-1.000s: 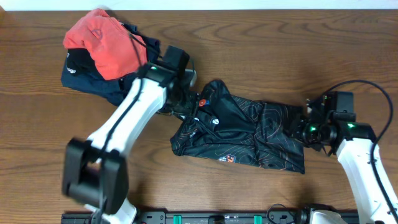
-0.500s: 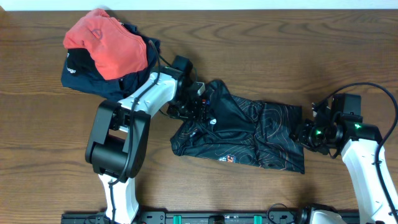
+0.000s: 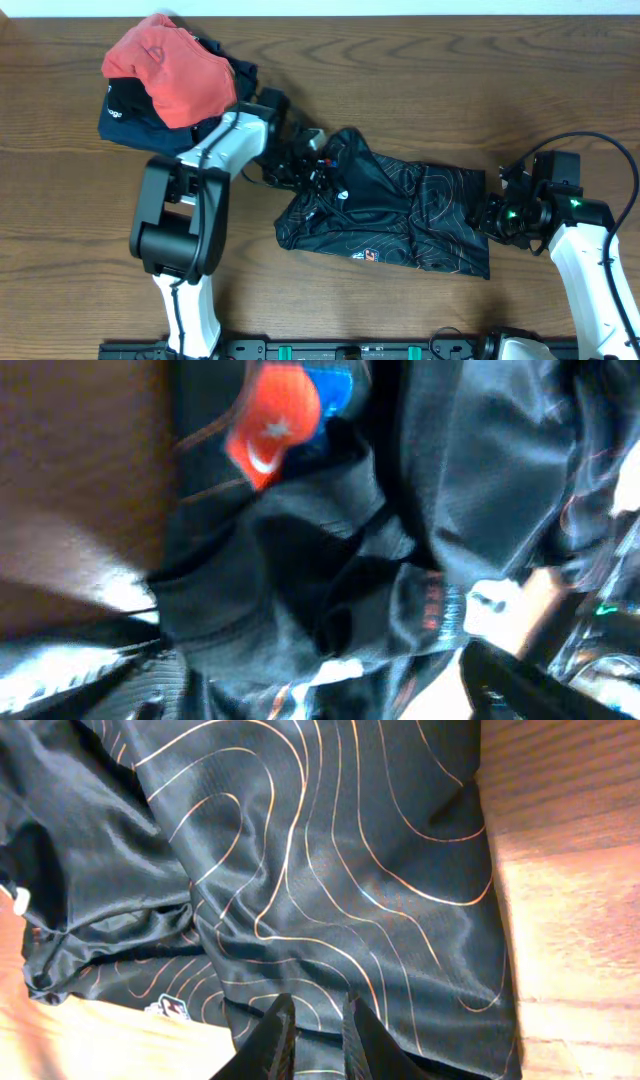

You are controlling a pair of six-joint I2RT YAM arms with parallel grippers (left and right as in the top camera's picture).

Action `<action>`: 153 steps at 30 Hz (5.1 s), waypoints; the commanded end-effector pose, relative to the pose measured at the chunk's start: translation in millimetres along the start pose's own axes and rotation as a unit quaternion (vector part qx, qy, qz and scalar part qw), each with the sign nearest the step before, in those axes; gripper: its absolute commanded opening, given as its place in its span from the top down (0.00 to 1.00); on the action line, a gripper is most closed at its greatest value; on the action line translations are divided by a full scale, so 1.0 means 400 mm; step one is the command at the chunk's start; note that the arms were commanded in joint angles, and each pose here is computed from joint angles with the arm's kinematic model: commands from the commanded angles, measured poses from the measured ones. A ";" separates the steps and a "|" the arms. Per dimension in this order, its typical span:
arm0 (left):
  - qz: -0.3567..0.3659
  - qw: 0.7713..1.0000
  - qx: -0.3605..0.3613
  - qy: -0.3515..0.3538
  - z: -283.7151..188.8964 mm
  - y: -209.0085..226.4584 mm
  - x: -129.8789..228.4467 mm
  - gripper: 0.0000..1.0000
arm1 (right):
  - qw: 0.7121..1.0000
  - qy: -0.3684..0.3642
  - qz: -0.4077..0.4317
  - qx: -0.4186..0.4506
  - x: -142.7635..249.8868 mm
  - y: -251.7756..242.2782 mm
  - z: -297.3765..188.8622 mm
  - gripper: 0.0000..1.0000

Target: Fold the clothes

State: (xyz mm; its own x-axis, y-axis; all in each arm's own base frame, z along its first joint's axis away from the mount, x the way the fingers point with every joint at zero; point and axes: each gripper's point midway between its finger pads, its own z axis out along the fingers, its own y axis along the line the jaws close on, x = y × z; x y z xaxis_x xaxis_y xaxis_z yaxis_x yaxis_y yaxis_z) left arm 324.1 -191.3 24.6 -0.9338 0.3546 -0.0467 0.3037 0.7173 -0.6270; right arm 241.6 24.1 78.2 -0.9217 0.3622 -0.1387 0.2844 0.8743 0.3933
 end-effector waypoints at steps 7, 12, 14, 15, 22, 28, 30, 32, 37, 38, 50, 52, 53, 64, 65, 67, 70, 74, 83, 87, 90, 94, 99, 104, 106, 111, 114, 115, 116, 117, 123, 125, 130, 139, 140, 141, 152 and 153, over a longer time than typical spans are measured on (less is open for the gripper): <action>-0.026 0.999 0.020 -0.015 -0.018 0.058 0.003 0.02 | 1.000 -0.014 -0.015 -0.002 -0.017 0.005 -0.016 0.84; -0.028 0.999 -0.020 0.001 0.014 0.066 0.011 0.02 | 1.000 -0.014 -0.015 -0.002 -0.017 0.005 -0.016 0.84; -0.021 1.000 -0.021 0.003 0.031 0.057 0.011 0.02 | 1.000 -0.014 -0.015 -0.003 -0.017 0.005 -0.016 0.84; -0.020 1.000 -0.022 0.004 0.039 0.053 0.013 0.02 | 1.000 -0.014 -0.015 -0.003 -0.017 0.005 -0.016 0.84; -0.054 0.998 -0.035 0.015 0.090 0.071 0.055 0.02 | 1.000 -0.013 -0.015 -0.002 -0.016 0.005 -0.016 0.84; -0.085 0.996 -0.034 0.012 0.136 0.070 0.076 0.16 | 1.000 -0.014 -0.015 -0.002 -0.017 0.005 -0.016 0.84; -0.075 0.997 -0.033 0.014 0.150 0.055 0.076 0.19 | 1.000 -0.014 -0.015 -0.002 -0.017 0.005 -0.016 0.84; -0.065 0.997 -0.034 0.016 0.162 0.040 0.074 0.21 | 1.000 -0.014 -0.015 -0.002 -0.017 0.005 -0.016 0.84; -0.050 0.998 -0.039 0.020 0.178 0.025 0.076 0.52 | 1.000 -0.013 -0.012 -0.002 -0.016 0.005 -0.016 0.84; -0.052 0.998 -0.039 0.022 0.178 0.025 0.078 0.64 | 1.000 -0.012 -0.012 -0.002 -0.015 0.005 -0.016 0.84; -0.105 0.980 -0.165 0.026 -0.008 0.061 0.077 0.94 | 0.999 -0.033 0.005 0.000 -0.042 -0.007 -0.023 0.85; -0.096 0.979 -0.180 0.007 -0.060 0.039 0.056 0.94 | 0.999 -0.043 0.016 -0.008 -0.055 -0.009 -0.028 0.85; -0.091 0.979 -0.182 -0.002 -0.083 0.023 0.046 0.94 | 0.999 -0.046 0.019 -0.014 -0.060 -0.008 -0.030 0.84; -0.128 0.977 -0.153 -0.078 -0.128 -0.215 0.001 0.94 | 0.998 -0.053 0.033 -0.020 -0.069 -0.020 -0.038 0.84; -0.125 0.978 -0.148 -0.080 -0.111 -0.241 -0.001 0.94 | 0.998 -0.053 0.033 -0.020 -0.069 -0.020 -0.038 0.84; -0.119 0.978 -0.151 -0.087 -0.073 -0.286 -0.003 0.94 | 0.998 -0.053 0.033 -0.020 -0.069 -0.020 -0.038 0.84; -0.121 0.975 -0.155 -0.099 -0.021 -0.347 0.000 0.94 | 0.998 -0.053 0.033 -0.020 -0.069 -0.020 -0.038 0.84; -0.105 0.976 -0.147 -0.118 0.031 -0.424 0.000 0.94 | 0.998 -0.053 0.033 -0.019 -0.069 -0.020 -0.038 0.84; -0.049 0.970 -0.155 -0.178 0.107 -0.512 -0.016 0.90 | 0.998 -0.052 0.033 -0.019 -0.068 -0.021 -0.038 0.84; -0.054 0.973 -0.147 -0.172 0.144 -0.530 -0.006 0.65 | 0.998 -0.051 0.034 -0.019 -0.067 -0.021 -0.037 0.83; -0.050 0.975 -0.137 -0.167 0.154 -0.545 -0.001 0.36 | 0.998 -0.051 0.034 -0.019 -0.067 -0.021 -0.037 0.83; 0.014 0.981 -0.129 -0.144 0.142 -0.562 0.000 0.27 | 0.998 -0.051 0.034 -0.019 -0.066 -0.021 -0.037 0.81; -0.002 0.977 -0.164 -0.133 0.036 -0.508 -0.013 0.27 | 0.998 -0.048 0.020 -0.024 -0.063 -0.014 -0.036 0.75; -0.009 0.967 -0.219 -0.128 -0.073 -0.402 -0.023 0.27 | 0.997 -0.043 -0.014 -0.062 -0.058 0.019 -0.039 0.69; -0.036 0.962 -0.241 -0.121 -0.093 -0.346 -0.022 0.27 | 0.994 -0.044 -0.044 -0.085 -0.057 0.044 -0.041 0.69; -0.058 0.972 -0.215 -0.070 -0.049 -0.278 0.009 0.27 | 0.992 -0.049 -0.068 -0.098 -0.062 0.068 -0.039 0.68; -0.048 0.983 -0.175 -0.033 0.010 -0.270 0.043 0.23 | 0.992 -0.050 -0.067 -0.093 -0.064 0.065 -0.038 0.68; -0.041 0.986 -0.158 -0.025 0.028 -0.273 0.050 0.20 | 0.992 -0.050 -0.066 -0.092 -0.064 0.063 -0.038 0.68; -0.024 0.991 -0.134 -0.018 0.046 -0.284 0.056 0.16 | 0.992 -0.050 -0.066 -0.091 -0.063 0.062 -0.038 0.68; -0.005 0.993 -0.115 -0.012 0.059 -0.292 0.061 0.15 | 0.992 -0.050 -0.066 -0.091 -0.063 0.062 -0.038 0.68; 0.066 0.993 -0.102 0.011 0.087 -0.277 0.089 0.14 | 0.993 -0.048 -0.065 -0.090 -0.061 0.062 -0.037 0.68; 0.089 0.993 -0.081 0.019 0.097 -0.288 0.099 0.14 | 0.993 -0.048 -0.065 -0.090 -0.061 0.061 -0.037 0.68; 0.149 0.988 -0.020 0.022 0.129 -0.339 0.110 0.14 | 0.993 -0.046 -0.064 -0.090 -0.059 0.061 -0.037 0.68; 0.167 0.984 -0.042 0.043 0.189 -0.316 0.120 0.44 | 0.994 -0.038 -0.060 -0.089 -0.048 0.059 -0.036 0.69; 0.168 0.984 -0.042 0.043 0.195 -0.314 0.119 0.57 | 0.994 -0.037 -0.059 -0.089 -0.047 0.059 -0.036 0.69; 0.166 0.985 -0.041 0.040 0.196 -0.315 0.115 0.69 | 0.994 -0.036 -0.059 -0.089 -0.047 0.059 -0.036 0.69; 0.142 0.990 -0.023 0.006 0.117 -0.442 0.123 0.94 | 0.994 -0.034 -0.058 -0.088 -0.044 0.058 -0.035 0.69; 0.154 0.988 -0.018 0.001 0.110 -0.465 0.131 0.94 | 0.994 -0.034 -0.058 -0.088 -0.044 0.058 -0.035 0.69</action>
State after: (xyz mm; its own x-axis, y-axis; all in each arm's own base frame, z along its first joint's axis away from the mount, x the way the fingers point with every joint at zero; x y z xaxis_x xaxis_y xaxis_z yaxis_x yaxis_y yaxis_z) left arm 214.8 -316.0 64.5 -0.8044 0.5764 -0.1438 0.5537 0.6399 -0.5329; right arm 256.7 30.0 94.3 -0.9244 0.3123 -0.2191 0.1613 0.8405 0.5173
